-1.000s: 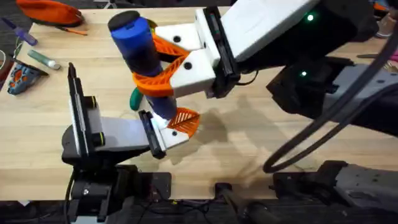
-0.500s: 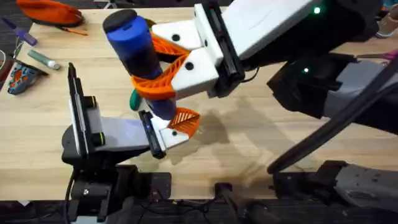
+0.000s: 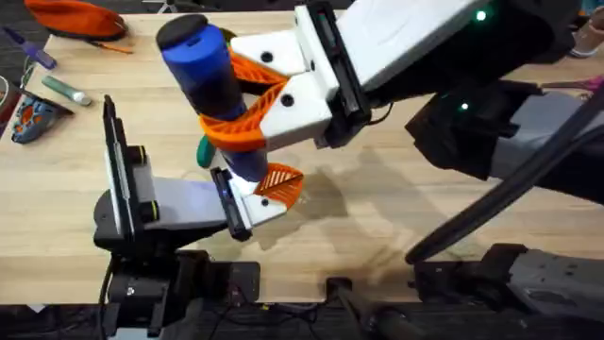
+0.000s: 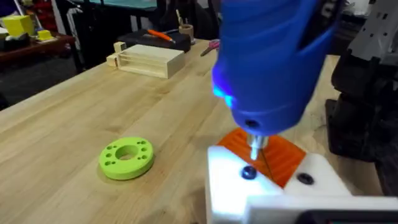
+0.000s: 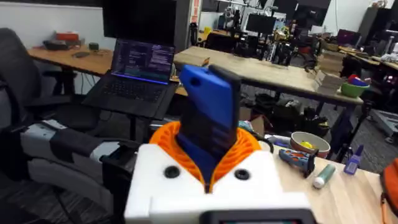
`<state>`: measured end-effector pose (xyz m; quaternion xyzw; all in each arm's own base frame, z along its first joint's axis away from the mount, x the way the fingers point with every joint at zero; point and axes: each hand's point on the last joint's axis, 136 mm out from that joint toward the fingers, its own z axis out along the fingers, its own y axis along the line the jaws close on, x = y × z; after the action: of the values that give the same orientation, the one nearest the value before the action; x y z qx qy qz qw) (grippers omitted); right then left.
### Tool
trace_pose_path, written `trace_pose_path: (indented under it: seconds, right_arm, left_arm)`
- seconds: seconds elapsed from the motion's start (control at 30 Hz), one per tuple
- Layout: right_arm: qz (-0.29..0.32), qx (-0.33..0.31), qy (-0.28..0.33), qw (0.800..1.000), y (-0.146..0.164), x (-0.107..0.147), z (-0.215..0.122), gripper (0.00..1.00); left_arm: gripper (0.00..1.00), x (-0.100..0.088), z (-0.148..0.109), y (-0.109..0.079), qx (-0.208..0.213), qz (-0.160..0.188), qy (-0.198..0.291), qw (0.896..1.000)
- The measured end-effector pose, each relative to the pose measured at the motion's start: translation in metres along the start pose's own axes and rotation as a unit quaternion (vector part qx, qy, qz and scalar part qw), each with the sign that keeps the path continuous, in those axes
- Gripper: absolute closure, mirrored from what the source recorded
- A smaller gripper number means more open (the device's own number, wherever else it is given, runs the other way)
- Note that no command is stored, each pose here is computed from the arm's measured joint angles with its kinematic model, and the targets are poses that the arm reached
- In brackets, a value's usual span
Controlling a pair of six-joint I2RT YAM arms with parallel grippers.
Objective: Pick up the gripper from the table and insert it into the empty holder that is missing its gripper. Then pick up a screw, insert it into the mounting hole, and use the screwdriver to tighten it. Finally, clean up the table by picking up the vegetable and placing it into the bucket.
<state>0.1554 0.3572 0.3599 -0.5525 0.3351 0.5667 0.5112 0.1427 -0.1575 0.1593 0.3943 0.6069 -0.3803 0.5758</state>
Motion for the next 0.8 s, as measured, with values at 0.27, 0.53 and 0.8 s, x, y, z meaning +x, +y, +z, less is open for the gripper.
trace_pose_path:
  seconds: [0.27, 0.53, 0.8]
  right_arm:
    - [-0.004, -0.002, 0.000, 1.000, 0.0011, -0.0001, 0.0009, 0.979]
    - [-0.010, -0.006, -0.001, 1.000, 0.0035, -0.0001, 0.0031, 0.979]
    - [-0.010, -0.006, 0.000, 1.000, 0.0022, 0.0022, 0.0036, 0.979]
  left_arm:
    - [0.987, 0.0000, 0.0000, -0.0001, 0.000, 0.000, 0.000, 1.000]
    - [0.987, 0.0000, 0.0000, 0.0000, 0.000, 0.000, 0.000, 1.000]
    - [0.987, 0.0000, 0.0000, 0.0000, 0.000, 0.000, 0.000, 1.000]
